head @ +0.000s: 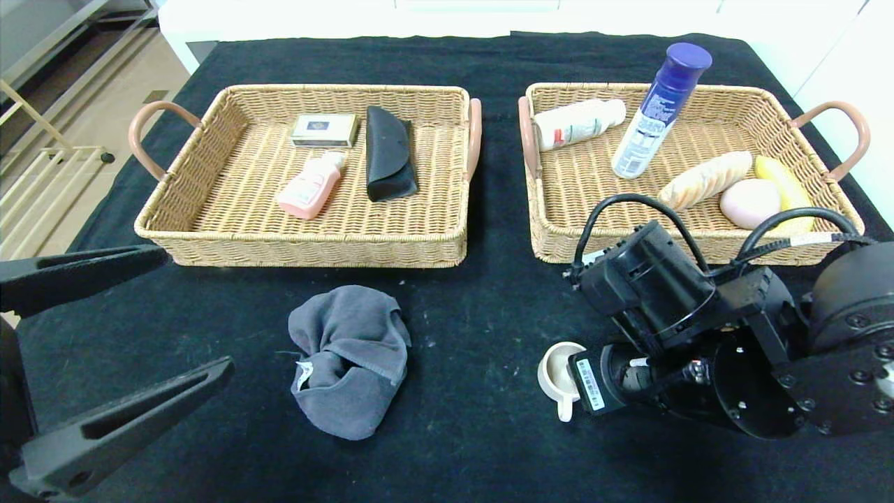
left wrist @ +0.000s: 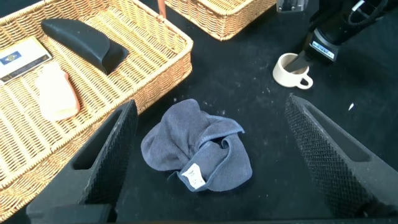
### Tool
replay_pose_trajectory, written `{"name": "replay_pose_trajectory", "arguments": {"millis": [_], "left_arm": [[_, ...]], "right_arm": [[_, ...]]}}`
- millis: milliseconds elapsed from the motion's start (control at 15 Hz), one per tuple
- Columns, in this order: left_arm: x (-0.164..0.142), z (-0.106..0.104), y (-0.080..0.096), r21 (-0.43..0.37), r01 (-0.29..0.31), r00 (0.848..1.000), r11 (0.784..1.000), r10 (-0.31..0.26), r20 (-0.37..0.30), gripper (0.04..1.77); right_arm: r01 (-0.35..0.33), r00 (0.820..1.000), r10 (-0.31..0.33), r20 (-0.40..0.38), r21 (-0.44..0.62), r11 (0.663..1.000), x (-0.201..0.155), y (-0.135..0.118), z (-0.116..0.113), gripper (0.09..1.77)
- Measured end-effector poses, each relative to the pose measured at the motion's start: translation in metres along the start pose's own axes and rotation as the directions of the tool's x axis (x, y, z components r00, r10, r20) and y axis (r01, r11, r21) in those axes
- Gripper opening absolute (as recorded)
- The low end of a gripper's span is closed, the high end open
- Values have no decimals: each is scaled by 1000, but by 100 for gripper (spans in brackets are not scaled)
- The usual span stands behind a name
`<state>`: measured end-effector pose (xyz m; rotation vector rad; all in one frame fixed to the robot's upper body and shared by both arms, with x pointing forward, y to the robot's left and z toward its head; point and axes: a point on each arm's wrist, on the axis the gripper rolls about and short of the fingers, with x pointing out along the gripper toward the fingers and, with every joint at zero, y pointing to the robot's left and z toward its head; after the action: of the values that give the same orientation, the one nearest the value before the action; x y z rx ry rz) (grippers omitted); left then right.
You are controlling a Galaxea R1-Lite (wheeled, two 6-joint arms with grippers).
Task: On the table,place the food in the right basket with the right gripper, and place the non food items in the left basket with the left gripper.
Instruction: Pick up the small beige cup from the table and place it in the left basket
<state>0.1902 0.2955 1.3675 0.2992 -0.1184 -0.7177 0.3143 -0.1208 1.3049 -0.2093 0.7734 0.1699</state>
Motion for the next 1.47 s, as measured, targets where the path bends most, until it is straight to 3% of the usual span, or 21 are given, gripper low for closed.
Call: {"name": "replay_pose_trajectory", "arguments": {"millis": [133, 267, 1467], "left_arm": [[0, 0, 0, 1, 0, 1000, 1000, 0, 0, 172], [0, 0, 0, 2, 0, 1000, 1000, 0, -1, 172], [0, -1, -1, 1, 4, 1000, 1000, -4, -2, 172]], "right_arm": [[1, 1000, -1, -3, -2, 1000, 1, 0, -1, 77], [-2, 1000, 2, -6, -5, 1000, 1, 1, -2, 12], [-15, 1000, 15, -4, -20, 1000, -7, 3, -5, 12]]}}
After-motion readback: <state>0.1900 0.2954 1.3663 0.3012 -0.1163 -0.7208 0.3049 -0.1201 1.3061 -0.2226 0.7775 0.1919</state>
